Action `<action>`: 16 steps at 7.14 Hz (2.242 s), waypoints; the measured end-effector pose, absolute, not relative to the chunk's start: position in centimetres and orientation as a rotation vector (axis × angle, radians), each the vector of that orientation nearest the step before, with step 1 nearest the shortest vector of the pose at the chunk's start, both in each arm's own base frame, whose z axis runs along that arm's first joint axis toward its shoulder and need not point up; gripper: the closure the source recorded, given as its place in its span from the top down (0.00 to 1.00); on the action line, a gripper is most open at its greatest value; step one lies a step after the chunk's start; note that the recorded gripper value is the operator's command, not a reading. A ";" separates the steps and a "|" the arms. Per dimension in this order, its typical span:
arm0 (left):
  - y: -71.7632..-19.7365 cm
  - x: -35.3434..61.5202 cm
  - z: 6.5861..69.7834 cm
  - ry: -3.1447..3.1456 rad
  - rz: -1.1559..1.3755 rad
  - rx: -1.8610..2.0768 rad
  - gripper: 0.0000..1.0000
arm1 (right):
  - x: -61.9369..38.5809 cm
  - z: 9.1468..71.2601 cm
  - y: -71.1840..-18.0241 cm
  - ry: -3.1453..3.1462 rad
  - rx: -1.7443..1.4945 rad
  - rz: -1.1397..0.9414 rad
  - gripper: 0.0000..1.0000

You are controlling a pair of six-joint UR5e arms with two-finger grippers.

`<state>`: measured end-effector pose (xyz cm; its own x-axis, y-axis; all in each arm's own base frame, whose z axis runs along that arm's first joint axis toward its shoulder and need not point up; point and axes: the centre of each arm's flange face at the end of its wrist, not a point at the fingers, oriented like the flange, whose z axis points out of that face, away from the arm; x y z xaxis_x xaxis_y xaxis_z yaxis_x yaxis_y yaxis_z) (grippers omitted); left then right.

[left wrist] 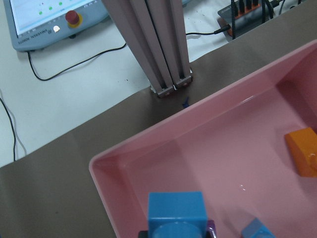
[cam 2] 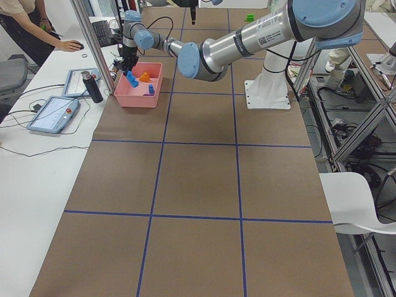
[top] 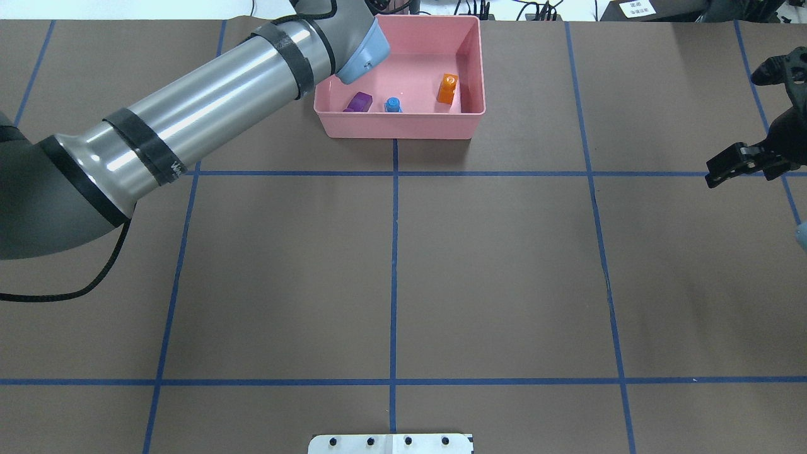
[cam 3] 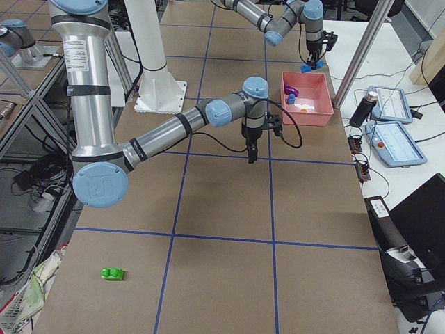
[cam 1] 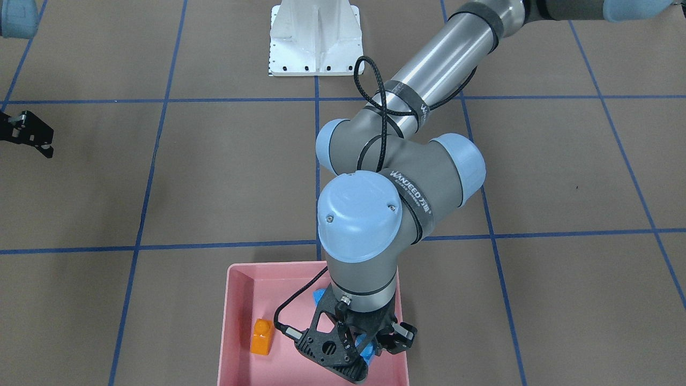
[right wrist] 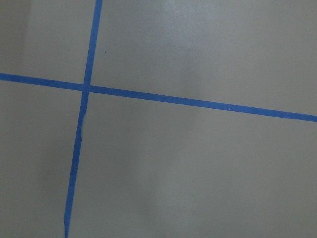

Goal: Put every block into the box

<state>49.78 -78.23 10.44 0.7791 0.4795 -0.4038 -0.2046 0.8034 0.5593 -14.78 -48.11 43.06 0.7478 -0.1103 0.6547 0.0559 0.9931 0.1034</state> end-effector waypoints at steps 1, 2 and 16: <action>-78.0 51.0 11.2 0.556 0.403 0.535 0.85 | -14.8 42.9 -48.2 -0.722 0.081 -0.090 0.99; -77.2 52.3 11.1 0.562 0.422 0.542 0.99 | -14.7 42.7 -48.3 -0.724 0.084 -0.088 0.99; -78.0 22.5 29.9 0.769 0.654 0.373 1.00 | 5.5 65.9 -22.1 -0.638 -0.098 -0.200 0.99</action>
